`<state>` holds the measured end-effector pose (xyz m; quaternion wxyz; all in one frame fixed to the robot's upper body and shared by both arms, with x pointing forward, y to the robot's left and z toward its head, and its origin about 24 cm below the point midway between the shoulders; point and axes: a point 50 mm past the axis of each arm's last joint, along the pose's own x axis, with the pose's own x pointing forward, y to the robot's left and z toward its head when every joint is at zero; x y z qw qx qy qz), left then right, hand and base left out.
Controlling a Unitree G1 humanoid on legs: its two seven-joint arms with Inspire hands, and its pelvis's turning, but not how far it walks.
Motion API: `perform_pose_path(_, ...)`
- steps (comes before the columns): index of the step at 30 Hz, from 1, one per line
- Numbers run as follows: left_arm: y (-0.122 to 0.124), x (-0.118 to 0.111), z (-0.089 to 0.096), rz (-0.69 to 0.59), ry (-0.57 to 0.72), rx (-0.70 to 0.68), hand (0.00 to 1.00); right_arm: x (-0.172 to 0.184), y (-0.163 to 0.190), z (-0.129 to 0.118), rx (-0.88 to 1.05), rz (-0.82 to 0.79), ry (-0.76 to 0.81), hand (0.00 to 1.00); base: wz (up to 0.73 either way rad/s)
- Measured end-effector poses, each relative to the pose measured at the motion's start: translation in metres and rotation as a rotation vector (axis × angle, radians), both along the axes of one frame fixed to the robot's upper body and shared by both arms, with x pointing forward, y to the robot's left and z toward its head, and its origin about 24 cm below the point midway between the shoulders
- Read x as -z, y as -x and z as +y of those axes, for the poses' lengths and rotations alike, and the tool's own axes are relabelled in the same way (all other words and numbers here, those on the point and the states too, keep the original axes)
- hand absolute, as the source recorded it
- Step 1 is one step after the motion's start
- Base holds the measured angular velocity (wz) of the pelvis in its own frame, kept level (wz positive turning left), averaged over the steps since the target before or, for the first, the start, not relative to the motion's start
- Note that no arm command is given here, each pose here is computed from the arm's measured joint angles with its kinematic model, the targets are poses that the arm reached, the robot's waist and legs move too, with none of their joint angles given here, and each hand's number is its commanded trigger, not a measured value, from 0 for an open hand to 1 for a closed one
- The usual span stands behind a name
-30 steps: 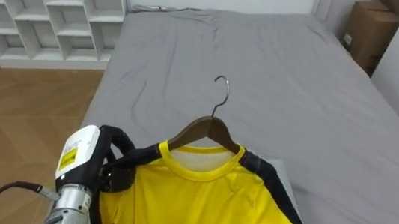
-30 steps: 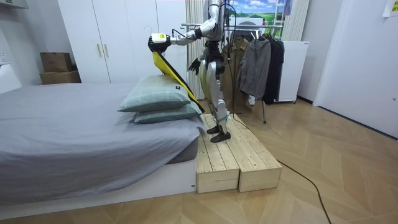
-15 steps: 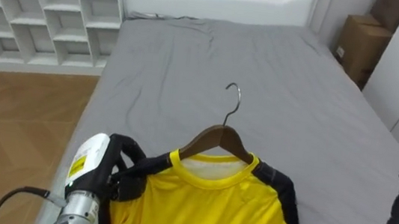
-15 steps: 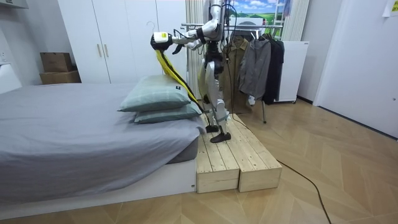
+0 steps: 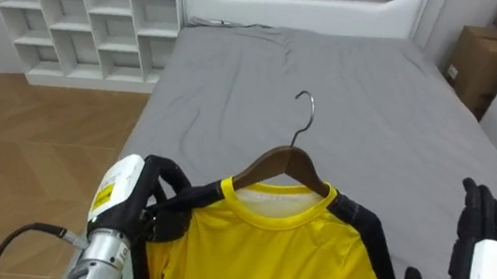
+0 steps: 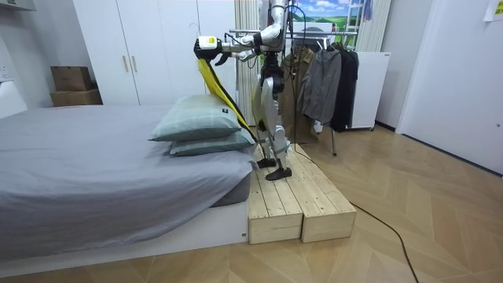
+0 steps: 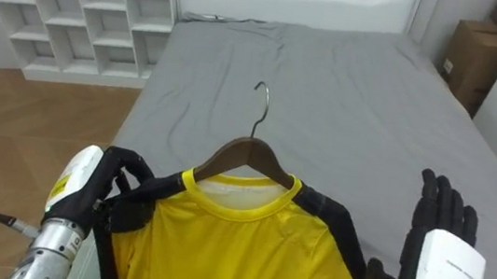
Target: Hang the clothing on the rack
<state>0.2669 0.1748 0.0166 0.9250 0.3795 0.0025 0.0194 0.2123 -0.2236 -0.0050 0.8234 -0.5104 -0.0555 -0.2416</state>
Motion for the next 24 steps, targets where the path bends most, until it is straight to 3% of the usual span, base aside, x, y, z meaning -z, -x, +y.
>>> perform_pose_path(5, 0.0, 0.0, 0.0, 0.005, 0.002, 0.006, 1.0, -0.003, -0.003, 0.005, -0.036, 0.009, -0.053, 0.0, -0.05)
perform_pose_path(16, -0.001, -0.005, -0.004, -0.015, -0.003, 0.03, 1.0, 0.007, -0.009, 0.014, -0.154, 0.194, -0.328, 0.0, 0.01)
perform_pose_path(24, -0.001, -0.019, -0.014, -0.121, -0.014, 0.115, 1.0, 0.001, -0.015, 0.025, -0.278, 0.228, -0.348, 0.0, -0.01)
